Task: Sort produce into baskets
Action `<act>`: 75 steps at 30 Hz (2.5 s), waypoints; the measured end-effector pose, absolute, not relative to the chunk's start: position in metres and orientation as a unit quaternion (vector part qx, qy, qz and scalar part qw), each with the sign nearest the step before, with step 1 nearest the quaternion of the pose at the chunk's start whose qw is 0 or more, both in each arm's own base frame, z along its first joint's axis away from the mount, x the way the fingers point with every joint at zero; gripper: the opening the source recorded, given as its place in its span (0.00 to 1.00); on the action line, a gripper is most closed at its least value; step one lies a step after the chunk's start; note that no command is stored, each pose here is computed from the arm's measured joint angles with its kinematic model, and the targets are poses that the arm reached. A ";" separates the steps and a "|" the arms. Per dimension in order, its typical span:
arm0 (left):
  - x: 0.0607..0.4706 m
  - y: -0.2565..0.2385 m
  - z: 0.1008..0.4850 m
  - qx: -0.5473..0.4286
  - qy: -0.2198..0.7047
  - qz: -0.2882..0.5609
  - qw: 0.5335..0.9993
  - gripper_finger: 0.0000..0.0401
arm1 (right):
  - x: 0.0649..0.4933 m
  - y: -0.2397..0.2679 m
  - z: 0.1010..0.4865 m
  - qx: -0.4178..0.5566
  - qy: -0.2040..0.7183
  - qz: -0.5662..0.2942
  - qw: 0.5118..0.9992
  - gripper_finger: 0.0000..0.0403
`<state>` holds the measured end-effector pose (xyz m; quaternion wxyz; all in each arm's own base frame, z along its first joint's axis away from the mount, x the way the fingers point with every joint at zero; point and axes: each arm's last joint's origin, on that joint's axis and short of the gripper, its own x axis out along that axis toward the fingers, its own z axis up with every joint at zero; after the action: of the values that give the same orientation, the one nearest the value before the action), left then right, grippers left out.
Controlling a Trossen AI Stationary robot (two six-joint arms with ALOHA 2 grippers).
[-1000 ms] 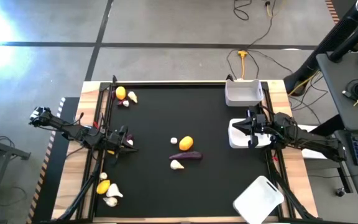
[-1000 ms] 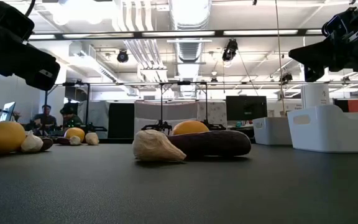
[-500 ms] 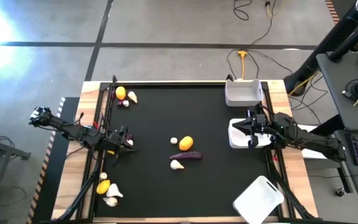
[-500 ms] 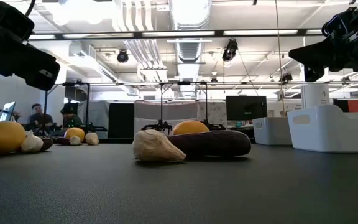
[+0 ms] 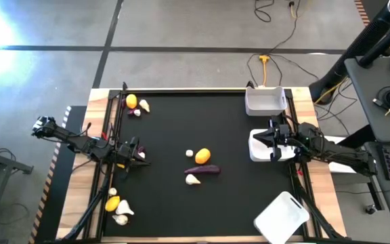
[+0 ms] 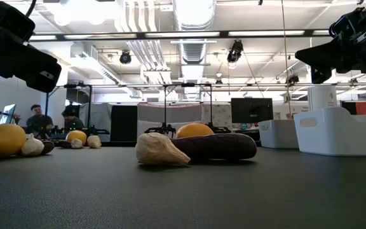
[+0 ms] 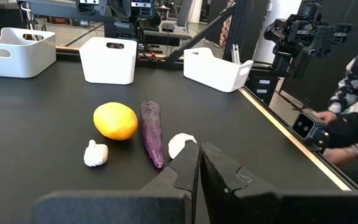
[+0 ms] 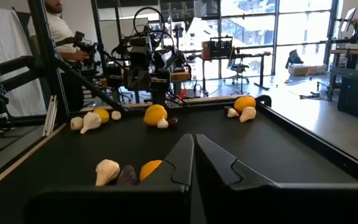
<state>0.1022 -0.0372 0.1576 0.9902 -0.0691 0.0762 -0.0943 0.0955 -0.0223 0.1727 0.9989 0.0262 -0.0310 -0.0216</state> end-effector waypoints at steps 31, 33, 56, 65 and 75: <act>0.103 -0.036 0.160 -0.066 0.063 -0.070 0.993 0.00 | 0.096 -0.022 0.173 0.026 -0.031 -0.022 0.999 0.02; 0.103 -0.035 0.163 -0.101 0.048 -0.051 0.992 0.00 | 0.096 -0.022 0.173 0.026 -0.031 -0.022 0.999 0.02; 0.106 -0.017 0.182 -0.185 -0.080 0.183 0.962 0.00 | 0.096 -0.022 0.173 0.026 -0.031 -0.022 0.999 0.02; 0.116 0.017 0.152 -0.235 0.004 0.330 0.914 0.00 | 0.096 -0.022 0.173 0.026 -0.031 -0.022 0.999 0.02; 0.131 0.034 0.151 -0.233 0.096 0.283 0.925 0.18 | 0.096 -0.022 0.173 0.026 -0.031 -0.022 0.999 0.02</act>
<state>0.1309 0.0339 0.1511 0.9255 -0.2330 0.0964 0.2828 0.0955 -0.0223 0.1727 0.9989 0.0261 -0.0312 -0.0216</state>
